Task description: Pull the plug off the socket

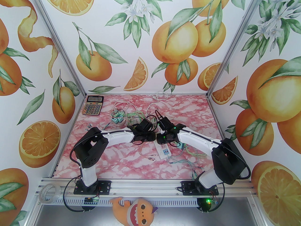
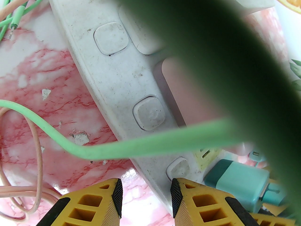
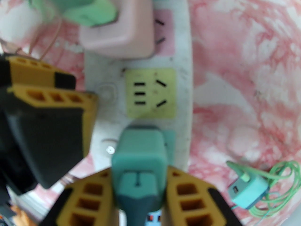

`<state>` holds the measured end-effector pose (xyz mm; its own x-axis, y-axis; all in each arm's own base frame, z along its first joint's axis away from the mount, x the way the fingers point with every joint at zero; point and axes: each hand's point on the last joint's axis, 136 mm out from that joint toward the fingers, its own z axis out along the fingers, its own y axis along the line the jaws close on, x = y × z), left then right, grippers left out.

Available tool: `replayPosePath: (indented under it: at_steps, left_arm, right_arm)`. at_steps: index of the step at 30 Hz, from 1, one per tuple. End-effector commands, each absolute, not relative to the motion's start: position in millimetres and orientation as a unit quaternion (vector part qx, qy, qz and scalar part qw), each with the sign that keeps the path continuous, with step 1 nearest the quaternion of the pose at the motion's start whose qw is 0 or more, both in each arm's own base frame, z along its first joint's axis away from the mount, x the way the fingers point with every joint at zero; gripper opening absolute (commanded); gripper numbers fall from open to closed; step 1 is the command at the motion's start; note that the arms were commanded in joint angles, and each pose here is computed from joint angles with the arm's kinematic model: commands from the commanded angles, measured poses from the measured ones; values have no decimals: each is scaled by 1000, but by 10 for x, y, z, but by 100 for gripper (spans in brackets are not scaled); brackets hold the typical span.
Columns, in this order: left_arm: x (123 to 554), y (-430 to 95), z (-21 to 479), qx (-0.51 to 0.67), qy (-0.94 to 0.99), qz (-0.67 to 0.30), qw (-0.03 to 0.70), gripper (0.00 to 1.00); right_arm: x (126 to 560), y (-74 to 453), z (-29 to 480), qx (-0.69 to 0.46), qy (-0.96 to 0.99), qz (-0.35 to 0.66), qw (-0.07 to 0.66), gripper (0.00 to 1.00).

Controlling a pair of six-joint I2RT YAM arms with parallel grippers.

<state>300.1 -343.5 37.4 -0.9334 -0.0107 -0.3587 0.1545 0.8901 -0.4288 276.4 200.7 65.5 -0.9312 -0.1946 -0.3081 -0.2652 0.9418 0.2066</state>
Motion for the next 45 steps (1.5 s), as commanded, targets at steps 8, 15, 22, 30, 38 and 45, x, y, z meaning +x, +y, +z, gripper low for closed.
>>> replayPosePath:
  at_steps: [8,15,22,30,38,45]
  left_arm:
    - [2836,-3226,142,51,973,-172,146,40]
    - [2824,-3197,101,52,975,-165,142,40]
    - [2813,-3175,86,52,976,-160,141,40]
    - [2812,-3179,146,54,974,-164,144,40]
    - [2873,-3245,444,65,967,-182,167,41]
    - [2889,-3366,966,84,951,-218,201,48]
  right_arm:
    - [2939,1962,1007,-90,965,155,193,17]
    - [2768,2105,974,-156,962,102,198,17]
    - [2687,2133,979,-180,960,73,202,18]
    - [2750,2006,1276,-149,957,82,236,18]
    - [2902,1603,1644,-59,952,106,282,19]
    - [3042,1092,1780,30,945,56,320,21]
